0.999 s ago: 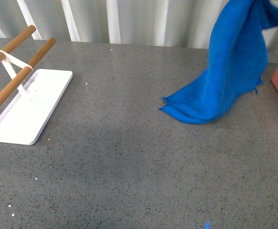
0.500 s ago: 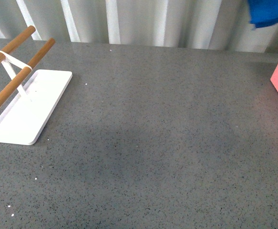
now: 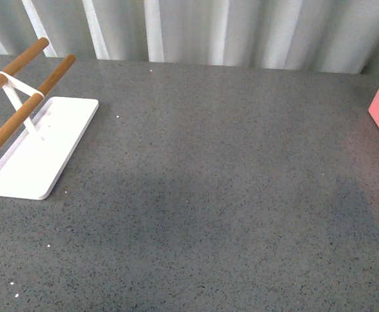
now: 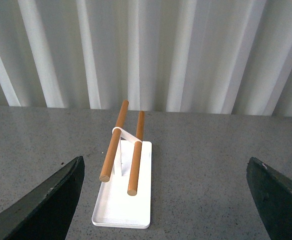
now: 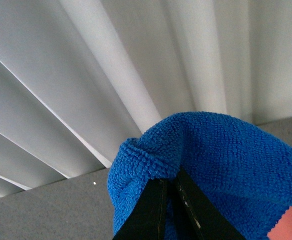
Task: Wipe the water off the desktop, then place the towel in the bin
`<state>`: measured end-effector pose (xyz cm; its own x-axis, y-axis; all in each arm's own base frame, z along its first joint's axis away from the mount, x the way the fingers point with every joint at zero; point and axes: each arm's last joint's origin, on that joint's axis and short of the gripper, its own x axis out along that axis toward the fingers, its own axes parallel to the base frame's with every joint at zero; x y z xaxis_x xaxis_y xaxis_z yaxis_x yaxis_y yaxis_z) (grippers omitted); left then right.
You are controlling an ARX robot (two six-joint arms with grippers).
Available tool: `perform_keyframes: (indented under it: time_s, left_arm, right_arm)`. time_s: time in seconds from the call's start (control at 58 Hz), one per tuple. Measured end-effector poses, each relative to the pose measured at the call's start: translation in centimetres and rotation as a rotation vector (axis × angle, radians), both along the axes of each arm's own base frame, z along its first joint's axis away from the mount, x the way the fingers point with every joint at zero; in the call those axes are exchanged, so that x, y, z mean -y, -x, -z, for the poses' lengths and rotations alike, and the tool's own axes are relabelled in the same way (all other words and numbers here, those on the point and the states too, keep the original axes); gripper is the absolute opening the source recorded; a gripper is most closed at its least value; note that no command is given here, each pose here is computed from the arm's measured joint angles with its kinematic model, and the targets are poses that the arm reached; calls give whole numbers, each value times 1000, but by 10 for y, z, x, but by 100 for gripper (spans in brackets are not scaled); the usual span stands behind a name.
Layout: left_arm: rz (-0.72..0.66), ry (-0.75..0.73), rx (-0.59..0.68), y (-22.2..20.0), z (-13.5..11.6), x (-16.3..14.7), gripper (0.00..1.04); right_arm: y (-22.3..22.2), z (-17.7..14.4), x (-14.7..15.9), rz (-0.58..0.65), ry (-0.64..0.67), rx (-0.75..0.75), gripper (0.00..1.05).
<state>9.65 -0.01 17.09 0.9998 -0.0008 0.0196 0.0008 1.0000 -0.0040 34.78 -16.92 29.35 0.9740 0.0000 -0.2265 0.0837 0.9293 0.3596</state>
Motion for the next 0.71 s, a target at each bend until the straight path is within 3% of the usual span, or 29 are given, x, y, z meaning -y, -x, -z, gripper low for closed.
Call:
perform_keyframes:
  time_s: [0.31, 0.706]
  left_arm:
    - [0, 0, 0, 0, 0, 0, 98]
    - [0, 0, 0, 0, 0, 0, 98]
  right_arm:
    - [35, 86, 4, 85, -129, -172, 3]
    - [82, 124, 46, 333, -103, -289, 3]
